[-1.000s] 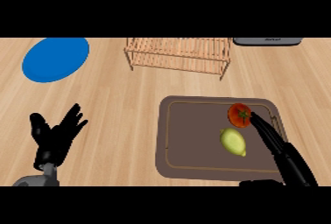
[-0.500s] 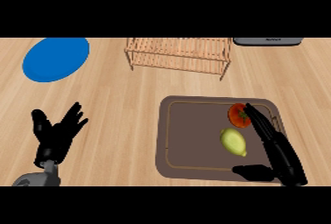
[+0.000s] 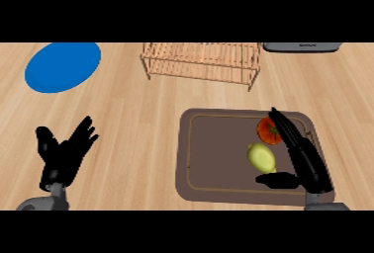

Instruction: Pick the lemon from the tray and place it in the tiered shelf

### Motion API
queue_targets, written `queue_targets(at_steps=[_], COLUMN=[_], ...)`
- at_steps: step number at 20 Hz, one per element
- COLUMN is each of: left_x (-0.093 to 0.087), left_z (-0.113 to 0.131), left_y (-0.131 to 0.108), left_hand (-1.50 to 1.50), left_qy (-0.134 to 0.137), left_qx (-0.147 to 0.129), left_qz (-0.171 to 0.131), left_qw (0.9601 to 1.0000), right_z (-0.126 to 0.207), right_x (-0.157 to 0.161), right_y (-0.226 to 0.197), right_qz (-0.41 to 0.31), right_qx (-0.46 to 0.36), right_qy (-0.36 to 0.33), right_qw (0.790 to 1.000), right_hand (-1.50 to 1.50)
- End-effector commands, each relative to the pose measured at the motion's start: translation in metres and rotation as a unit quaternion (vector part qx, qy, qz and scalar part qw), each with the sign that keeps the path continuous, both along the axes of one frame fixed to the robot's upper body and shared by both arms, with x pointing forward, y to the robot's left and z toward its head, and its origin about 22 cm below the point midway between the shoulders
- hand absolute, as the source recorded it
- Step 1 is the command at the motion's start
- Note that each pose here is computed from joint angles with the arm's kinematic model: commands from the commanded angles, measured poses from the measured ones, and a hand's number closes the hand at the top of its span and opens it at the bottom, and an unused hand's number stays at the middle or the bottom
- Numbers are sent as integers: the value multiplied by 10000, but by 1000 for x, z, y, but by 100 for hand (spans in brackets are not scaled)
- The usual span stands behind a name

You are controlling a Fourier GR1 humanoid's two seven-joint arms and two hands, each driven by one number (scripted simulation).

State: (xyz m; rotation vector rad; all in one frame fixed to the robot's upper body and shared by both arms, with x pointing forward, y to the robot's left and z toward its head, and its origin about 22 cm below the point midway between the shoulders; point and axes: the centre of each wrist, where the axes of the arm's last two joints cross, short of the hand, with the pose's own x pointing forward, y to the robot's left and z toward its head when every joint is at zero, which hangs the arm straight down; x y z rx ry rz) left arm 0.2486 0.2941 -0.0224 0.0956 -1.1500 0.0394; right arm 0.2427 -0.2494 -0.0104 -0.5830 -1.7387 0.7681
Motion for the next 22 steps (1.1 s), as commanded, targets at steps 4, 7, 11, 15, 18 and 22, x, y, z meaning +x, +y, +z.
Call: queue_targets(at_steps=[4,7,11,15,18,22], left_x=[-14,3,-4,0,-5,-3], left_z=[-1,12,-7,12,-2,-5], left_y=[1,7,4,1,5,-6], left_hand=[0,0,0,0,0,0], left_qy=[270,136,210,142,187,157], left_qx=[18,28,-39,-35,-9,-29], left_qz=[25,-49,-14,17,83,-123], left_qw=[9996,9999,9998,9999,9998,9998], right_z=[-8,-7,-24,-27,-13,-8], right_x=[-6,16,3,2,-26,4], right_y=[5,3,30,35,31,106], right_qz=[191,861,1090,1272,1341,611], right_qx=[-42,-1772,-807,-568,-306,-875], right_qy=[-13,102,85,-259,-780,918], right_qw=[9998,9804,9907,9899,9874,9900], right_hand=[-150,150,150,150,150,150])
